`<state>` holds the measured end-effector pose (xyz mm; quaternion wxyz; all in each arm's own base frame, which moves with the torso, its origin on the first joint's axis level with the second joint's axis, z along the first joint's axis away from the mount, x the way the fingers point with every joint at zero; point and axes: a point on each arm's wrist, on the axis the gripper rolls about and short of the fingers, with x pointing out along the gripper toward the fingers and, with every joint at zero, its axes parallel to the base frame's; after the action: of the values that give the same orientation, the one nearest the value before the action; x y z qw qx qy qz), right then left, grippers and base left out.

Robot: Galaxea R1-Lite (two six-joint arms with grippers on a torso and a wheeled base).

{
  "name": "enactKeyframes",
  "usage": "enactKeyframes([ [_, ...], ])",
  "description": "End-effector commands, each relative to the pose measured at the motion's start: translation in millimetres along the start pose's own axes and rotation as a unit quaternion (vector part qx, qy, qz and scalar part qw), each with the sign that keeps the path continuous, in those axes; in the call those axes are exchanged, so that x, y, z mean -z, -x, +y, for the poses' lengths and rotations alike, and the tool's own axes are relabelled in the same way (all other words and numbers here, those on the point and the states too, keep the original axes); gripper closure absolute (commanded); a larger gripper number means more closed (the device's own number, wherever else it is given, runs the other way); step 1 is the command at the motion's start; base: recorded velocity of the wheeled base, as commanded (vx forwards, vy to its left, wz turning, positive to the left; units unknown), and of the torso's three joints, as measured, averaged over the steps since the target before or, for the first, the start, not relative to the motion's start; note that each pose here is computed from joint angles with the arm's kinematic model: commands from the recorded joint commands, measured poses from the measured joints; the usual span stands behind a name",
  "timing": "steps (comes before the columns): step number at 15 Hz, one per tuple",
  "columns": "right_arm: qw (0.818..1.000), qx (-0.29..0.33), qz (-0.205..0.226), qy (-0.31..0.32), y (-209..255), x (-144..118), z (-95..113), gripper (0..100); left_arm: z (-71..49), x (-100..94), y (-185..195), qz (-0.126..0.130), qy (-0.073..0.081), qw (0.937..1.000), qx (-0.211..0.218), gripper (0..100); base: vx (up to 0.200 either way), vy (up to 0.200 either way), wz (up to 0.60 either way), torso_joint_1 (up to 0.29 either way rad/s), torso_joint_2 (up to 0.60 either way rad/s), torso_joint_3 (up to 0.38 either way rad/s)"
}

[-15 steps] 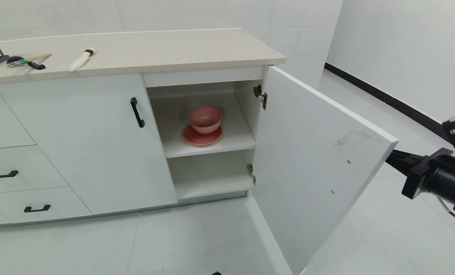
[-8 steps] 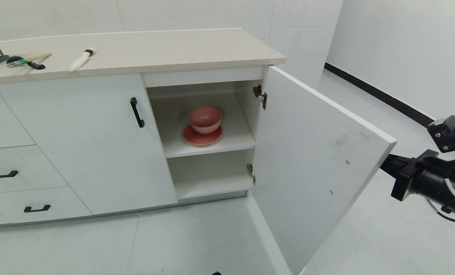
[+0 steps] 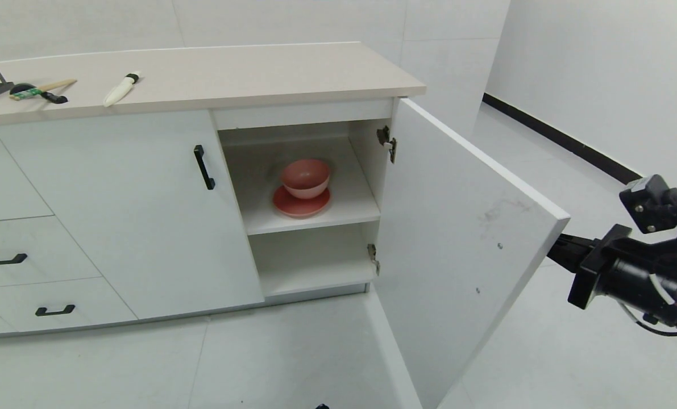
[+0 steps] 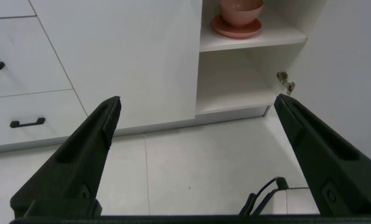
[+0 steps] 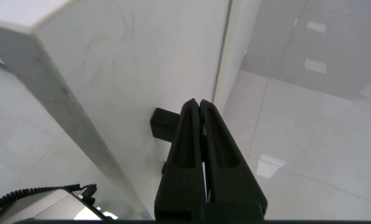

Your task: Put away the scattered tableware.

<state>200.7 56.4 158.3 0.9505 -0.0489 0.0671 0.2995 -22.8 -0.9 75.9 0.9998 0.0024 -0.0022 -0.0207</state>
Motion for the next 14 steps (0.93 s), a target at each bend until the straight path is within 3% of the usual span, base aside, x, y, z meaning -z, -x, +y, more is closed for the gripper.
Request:
enactKeyframes([
  [1, 1.0, -0.018, -0.004, 0.004, -3, -2, 7, 100, 0.0, 0.0, 0, 0.0, 0.0, 1.0, 0.0, 0, 0.0, 0.0, 0.0, 0.0, 0.0, 0.0],
  [14, 0.992, -0.123, -0.026, 0.023, -53, -21, 45, 100, 0.0, 0.0, 0, 0.0, 0.001, 1.0, 0.0, 0, 0.0, 0.0, 0.0, 0.0, 0.0, 0.0],
])
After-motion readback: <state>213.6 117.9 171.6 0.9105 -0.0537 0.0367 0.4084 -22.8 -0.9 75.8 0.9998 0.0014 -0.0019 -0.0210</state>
